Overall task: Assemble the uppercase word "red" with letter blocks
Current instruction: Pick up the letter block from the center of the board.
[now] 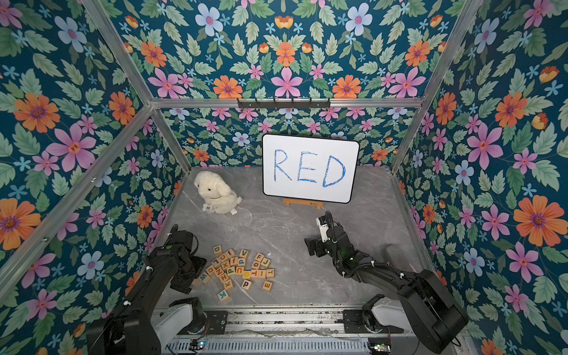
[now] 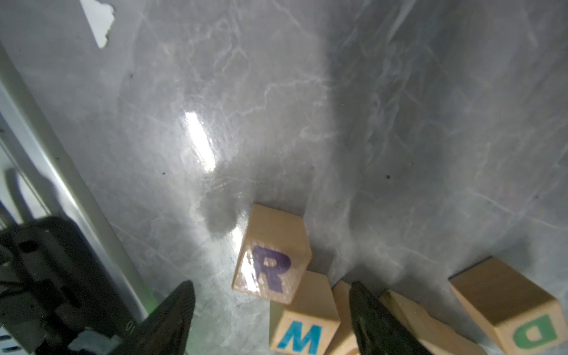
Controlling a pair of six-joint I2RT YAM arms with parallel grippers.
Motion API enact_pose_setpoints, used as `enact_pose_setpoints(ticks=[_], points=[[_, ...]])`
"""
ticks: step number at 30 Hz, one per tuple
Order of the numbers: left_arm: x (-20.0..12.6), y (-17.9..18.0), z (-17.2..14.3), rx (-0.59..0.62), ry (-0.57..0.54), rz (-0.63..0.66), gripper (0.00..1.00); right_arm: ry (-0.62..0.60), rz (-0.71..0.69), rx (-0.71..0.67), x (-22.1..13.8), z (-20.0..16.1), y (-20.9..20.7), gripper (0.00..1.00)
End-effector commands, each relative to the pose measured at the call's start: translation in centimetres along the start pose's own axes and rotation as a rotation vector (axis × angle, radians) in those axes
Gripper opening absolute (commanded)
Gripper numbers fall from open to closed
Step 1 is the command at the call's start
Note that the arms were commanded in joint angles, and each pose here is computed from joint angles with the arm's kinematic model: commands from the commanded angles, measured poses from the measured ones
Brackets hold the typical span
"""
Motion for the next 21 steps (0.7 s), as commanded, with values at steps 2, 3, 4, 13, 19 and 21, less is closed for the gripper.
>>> enact_pose_setpoints(ticks=[2,3,4,13,19,21], points=[[0.4,0.6,0.6,0.018,-0.043,0.036,0.72,-0.01,-0.005,0.0,0.0,0.3,0.0,0.95],[0.6,0.6,0.4,0.018,-0.032,0.034,0.71,-0.01,-0.005,0.0,0.0,0.3,-0.1,0.95],[0.8,0.6,0.3,0.017,-0.025,0.034,0.7,-0.009,-0.005,0.0,0.0,0.3,-0.1,0.95],[1.3,0.5,0.5,0.047,-0.037,0.038,0.54,-0.008,0.004,0.004,0.1,0.3,0.1,0.95],[1.0,0.5,0.8,0.048,-0.054,0.04,0.4,-0.003,0.009,0.005,0.2,0.2,0.1,0.95],[0.9,0.5,0.7,0.046,-0.054,0.038,0.39,-0.003,0.007,0.005,0.2,0.2,0.1,0.95]])
Point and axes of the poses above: each gripper's point midway between its finger pads, its own x axis out along the fingers, its own y axis along the line the jaws close on, z = x × y, the point moved 3 cm from there along -x, back along the fingers, and after that the axes turned 11 degrees about -x, right-handed, at the moved point
